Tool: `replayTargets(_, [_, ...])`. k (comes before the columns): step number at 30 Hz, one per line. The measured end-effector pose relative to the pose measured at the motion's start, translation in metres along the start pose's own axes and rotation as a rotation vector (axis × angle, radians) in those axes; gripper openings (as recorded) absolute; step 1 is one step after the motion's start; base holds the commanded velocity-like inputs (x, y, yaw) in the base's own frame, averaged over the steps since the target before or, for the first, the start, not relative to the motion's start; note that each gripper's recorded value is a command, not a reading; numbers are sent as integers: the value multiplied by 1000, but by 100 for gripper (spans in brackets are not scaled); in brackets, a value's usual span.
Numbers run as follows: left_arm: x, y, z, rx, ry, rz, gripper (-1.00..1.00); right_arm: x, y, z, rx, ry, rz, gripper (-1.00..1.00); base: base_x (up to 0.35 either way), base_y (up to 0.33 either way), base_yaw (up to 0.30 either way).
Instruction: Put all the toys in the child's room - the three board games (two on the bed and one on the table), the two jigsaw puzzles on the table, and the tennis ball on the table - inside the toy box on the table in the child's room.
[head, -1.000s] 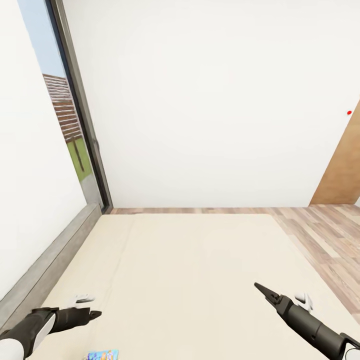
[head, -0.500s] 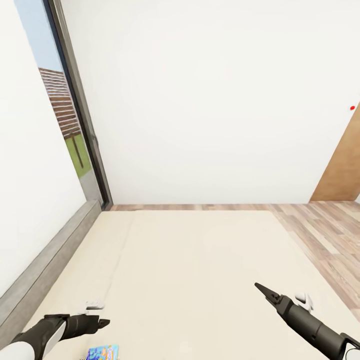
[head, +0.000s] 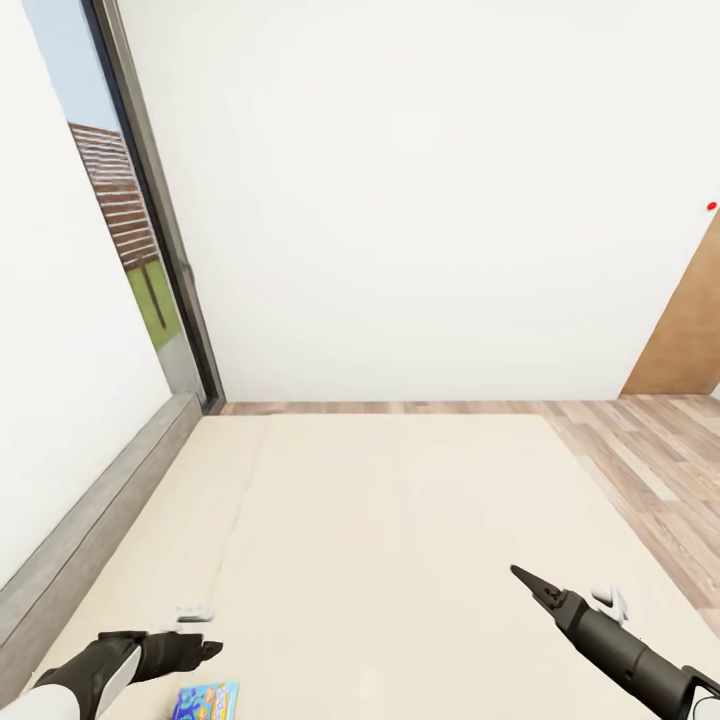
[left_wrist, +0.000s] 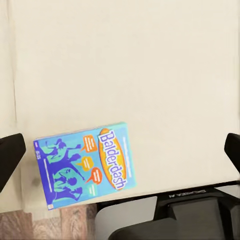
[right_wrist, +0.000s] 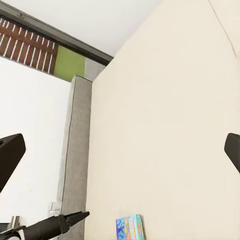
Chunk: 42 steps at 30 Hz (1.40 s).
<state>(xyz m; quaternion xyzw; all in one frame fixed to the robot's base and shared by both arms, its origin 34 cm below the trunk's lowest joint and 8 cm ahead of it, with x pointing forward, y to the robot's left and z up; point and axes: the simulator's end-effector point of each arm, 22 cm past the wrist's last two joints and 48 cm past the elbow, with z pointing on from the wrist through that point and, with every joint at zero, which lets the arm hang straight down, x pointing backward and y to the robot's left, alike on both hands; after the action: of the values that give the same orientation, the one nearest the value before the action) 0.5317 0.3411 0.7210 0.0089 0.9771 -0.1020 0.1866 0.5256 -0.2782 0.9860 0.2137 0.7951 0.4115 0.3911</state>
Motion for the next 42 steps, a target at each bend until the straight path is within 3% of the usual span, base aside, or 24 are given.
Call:
replayTargets(19, [29,-9,14,11,70,-39,100,6,-11,4,20,18,17,100,0,0,0])
replayTargets(24, [35,-9,16,11,80,-42,100,10,-5,7,-8,28,24,100,0,0,0])
replayTargets(27, [37,-9,17,11,85,-43,100,19,21,14,-109,55,34,100,0,0,19])
replayTargets(31, [39,-9,19,12,91,-44,100,32,83,8,-383,114,72,100,0,0,70])
replayTargets(36, [43,-9,21,12,97,-46,100,34,104,1,-487,125,87,100,0,0,84])
replayTargets(42, [46,-8,24,12,103,-48,100,35,104,1,-498,130,87,100,0,0,88])
